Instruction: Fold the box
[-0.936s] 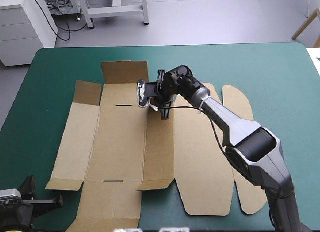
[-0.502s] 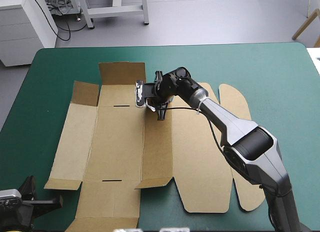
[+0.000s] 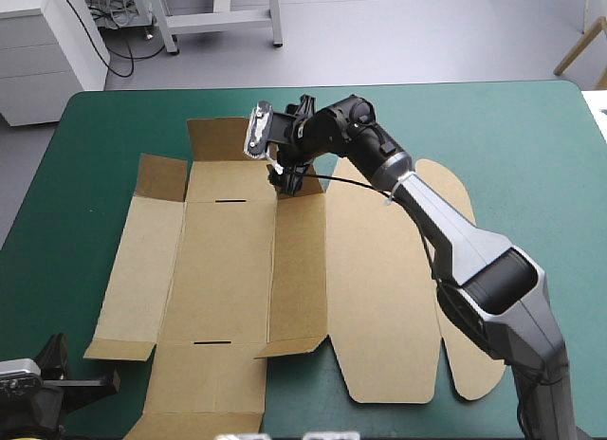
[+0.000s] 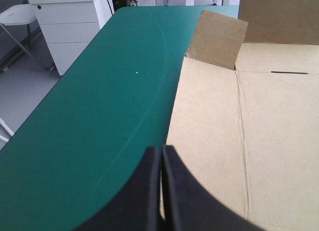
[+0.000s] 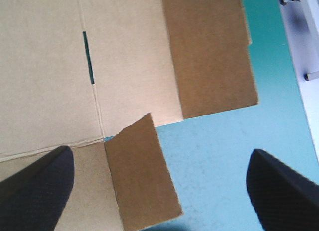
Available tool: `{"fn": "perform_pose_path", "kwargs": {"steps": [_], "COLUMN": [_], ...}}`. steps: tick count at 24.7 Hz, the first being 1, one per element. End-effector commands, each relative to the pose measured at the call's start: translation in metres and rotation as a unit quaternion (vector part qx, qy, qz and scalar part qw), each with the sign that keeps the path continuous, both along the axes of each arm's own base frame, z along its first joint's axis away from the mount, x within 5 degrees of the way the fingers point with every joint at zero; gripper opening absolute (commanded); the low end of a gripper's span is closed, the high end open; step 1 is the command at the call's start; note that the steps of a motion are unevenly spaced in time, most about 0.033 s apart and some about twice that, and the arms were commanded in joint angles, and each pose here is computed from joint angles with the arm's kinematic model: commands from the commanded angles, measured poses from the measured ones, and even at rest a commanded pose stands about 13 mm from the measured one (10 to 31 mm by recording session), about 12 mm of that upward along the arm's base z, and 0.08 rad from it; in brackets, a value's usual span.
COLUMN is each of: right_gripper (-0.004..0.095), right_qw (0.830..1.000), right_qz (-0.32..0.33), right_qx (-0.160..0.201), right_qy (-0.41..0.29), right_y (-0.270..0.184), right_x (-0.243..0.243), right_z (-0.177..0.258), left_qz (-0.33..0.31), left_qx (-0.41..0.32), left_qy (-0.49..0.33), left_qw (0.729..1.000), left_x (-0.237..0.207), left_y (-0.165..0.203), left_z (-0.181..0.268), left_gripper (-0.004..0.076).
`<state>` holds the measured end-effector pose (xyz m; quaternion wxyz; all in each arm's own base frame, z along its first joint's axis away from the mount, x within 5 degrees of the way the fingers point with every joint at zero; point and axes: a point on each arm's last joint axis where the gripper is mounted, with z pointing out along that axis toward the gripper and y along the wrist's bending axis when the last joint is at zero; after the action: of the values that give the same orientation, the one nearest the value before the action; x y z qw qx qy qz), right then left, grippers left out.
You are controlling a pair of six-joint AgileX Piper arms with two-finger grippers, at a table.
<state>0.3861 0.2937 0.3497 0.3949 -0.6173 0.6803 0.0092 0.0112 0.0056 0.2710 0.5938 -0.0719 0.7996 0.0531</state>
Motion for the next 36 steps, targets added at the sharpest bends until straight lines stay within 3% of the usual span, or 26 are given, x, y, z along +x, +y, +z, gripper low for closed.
{"fn": "perform_pose_path", "kwargs": {"steps": [1, 3, 5, 6, 7, 8, 9, 10, 12, 16, 18, 21, 24, 31, 33, 36], "right_gripper": [0.0864, 0.0849, 0.0706, 0.0485, 0.0345, 0.0044, -0.0016, 0.0000, -0.0018, -0.0019, -0.0019, -0.0019, -0.0019, -0.0019, -0.0019, -0.0019], "right_qw": [0.996, 0.993, 0.985, 0.978, 0.974, 0.962, 0.957, 0.940, 0.919, 0.905, 0.900, 0.894, 0.891, 0.882, 0.879, 0.875], "right_qz": [-0.042, -0.088, -0.159, -0.202, -0.222, -0.269, -0.289, -0.340, -0.386, -0.380, -0.382, -0.403, -0.415, -0.432, -0.438, -0.440], "right_qx": [0.063, 0.063, 0.066, 0.053, 0.043, 0.030, 0.029, 0.032, 0.073, 0.165, 0.176, 0.157, 0.146, 0.170, 0.170, 0.186], "right_qy": [-0.055, -0.046, -0.028, -0.022, -0.023, -0.022, -0.019, -0.012, 0.023, 0.102, 0.113, 0.118, 0.113, 0.086, 0.085, 0.080], "right_y": [-0.020, -0.029, -0.040, -0.047, -0.051, -0.058, -0.061, -0.070, -0.085, -0.115, -0.129, -0.150, -0.170, -0.211, -0.220, -0.227], "right_x": [-0.021, -0.024, -0.023, -0.022, -0.021, -0.020, -0.019, -0.018, -0.018, -0.026, -0.033, -0.045, -0.063, -0.108, -0.124, -0.147], "right_z": [0.066, 0.073, 0.074, 0.073, 0.072, 0.071, 0.070, 0.070, 0.075, 0.096, 0.102, 0.097, 0.091, 0.066, 0.057, 0.047], "left_qz": [-0.002, -0.002, -0.002, -0.002, -0.002, -0.002, -0.002, -0.002, -0.002, -0.002, -0.002, -0.002, -0.002, -0.003, -0.004, -0.005], "left_qx": [0.007, 0.007, 0.007, 0.007, 0.007, 0.007, 0.007, 0.007, 0.007, 0.007, 0.007, 0.007, 0.007, 0.008, 0.009, 0.009], "left_qy": [-0.053, -0.053, -0.053, -0.053, -0.053, -0.053, -0.053, -0.053, -0.053, -0.053, -0.053, -0.053, -0.053, -0.064, -0.071, -0.073], "left_qw": [0.999, 0.999, 0.999, 0.999, 0.999, 0.999, 0.999, 0.999, 0.999, 0.999, 0.999, 0.999, 0.999, 0.998, 0.997, 0.997], "left_x": [-0.002, -0.002, -0.002, -0.002, -0.002, -0.002, -0.002, -0.002, -0.002, -0.002, -0.002, -0.002, -0.002, 0.001, 0.003, 0.003], "left_y": [-0.001, -0.001, -0.001, -0.001, -0.001, -0.001, -0.001, -0.001, -0.001, -0.001, -0.001, -0.001, -0.001, 0.000, 0.000, 0.000], "left_z": [0.014, 0.014, 0.014, 0.014, 0.014, 0.014, 0.014, 0.014, 0.014, 0.014, 0.014, 0.014, 0.014, 0.012, 0.011, 0.011], "left_gripper": [-0.0010, -0.0010, -0.0010, -0.0010, -0.0010, -0.0010, -0.0010, -0.0010, -0.0010, -0.0008, -0.0008, 0.0014, 0.0102, 0.0518, 0.0556, 0.0547]}}
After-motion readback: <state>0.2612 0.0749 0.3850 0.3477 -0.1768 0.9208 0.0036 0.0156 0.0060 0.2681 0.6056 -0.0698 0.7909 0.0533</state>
